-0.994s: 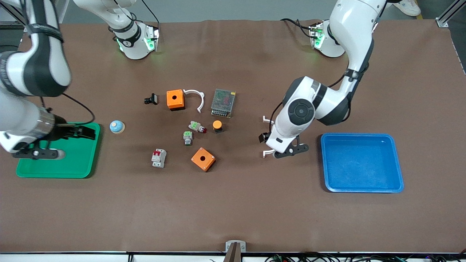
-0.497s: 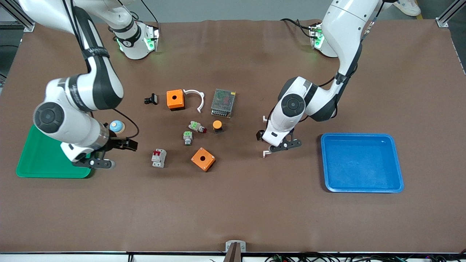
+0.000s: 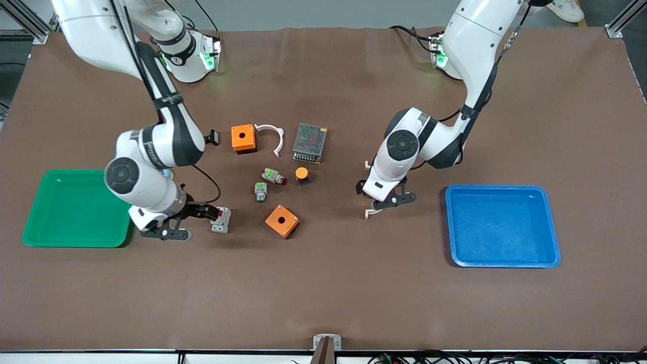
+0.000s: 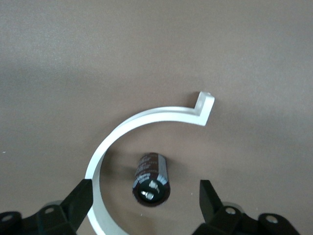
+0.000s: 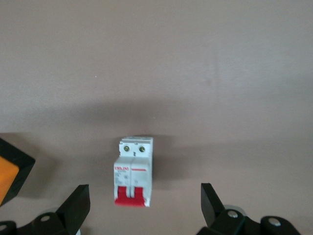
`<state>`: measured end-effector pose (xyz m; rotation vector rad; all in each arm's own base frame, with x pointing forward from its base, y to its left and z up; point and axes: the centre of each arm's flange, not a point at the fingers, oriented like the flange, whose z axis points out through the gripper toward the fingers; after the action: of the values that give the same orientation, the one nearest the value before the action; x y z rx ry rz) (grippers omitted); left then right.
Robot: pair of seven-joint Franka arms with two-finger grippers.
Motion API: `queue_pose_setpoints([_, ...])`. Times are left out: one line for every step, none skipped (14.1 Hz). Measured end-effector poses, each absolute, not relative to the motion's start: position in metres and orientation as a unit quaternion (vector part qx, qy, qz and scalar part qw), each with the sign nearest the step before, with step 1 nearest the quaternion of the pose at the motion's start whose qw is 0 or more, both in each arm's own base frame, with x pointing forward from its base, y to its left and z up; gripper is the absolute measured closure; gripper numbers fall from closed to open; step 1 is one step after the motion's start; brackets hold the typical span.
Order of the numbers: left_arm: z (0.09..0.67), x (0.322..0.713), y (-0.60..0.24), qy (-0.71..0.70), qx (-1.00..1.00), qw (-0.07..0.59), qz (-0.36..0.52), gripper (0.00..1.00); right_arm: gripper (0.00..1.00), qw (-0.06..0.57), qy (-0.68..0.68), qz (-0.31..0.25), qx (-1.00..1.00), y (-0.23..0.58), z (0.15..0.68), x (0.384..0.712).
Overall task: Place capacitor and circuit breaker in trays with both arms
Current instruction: 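Grasp the capacitor with the left gripper while the right gripper grasps the breaker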
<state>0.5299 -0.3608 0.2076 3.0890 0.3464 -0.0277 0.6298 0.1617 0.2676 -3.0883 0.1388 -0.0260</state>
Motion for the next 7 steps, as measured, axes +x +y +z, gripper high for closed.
queue_pose_setpoints([0.204,0.530,-0.361,0.113,0.993,0.017,-0.009,0.04,0.00,0.024,0.044,-0.010,-0.999,0.167,0.256,0.628])
queue_pose_setpoints([0.201,0.530,-0.361,0.114,0.993,0.017,-0.009,0.07,0.00,0.024,0.043,-0.011,-0.999,0.170,0.247,0.626])
queue_pose_setpoints([0.199,0.530,-0.361,0.115,0.993,0.017,-0.009,0.08,0.00,0.023,0.044,-0.013,-0.999,0.172,0.240,0.626])
queue_pose_setpoints([0.199,0.530,-0.361,0.115,0.993,0.017,-0.009,0.15,0.00,0.023,0.046,-0.014,-0.999,0.173,0.233,0.626])
queue_pose_setpoints([0.199,0.529,-0.361,0.116,0.993,0.017,-0.009,0.15,0.00,0.022,0.047,-0.015,-0.999,0.174,0.228,0.625])
queue_pose_setpoints([0.199,0.529,-0.361,0.117,0.993,0.017,-0.009,0.22,0.00,0.021,0.046,-0.014,-0.999,0.177,0.221,0.624])
queue_pose_setpoints([0.199,0.529,-0.361,0.117,0.993,0.017,-0.009,0.31,0.00,0.021,0.046,-0.015,-0.999,0.180,0.215,0.623])
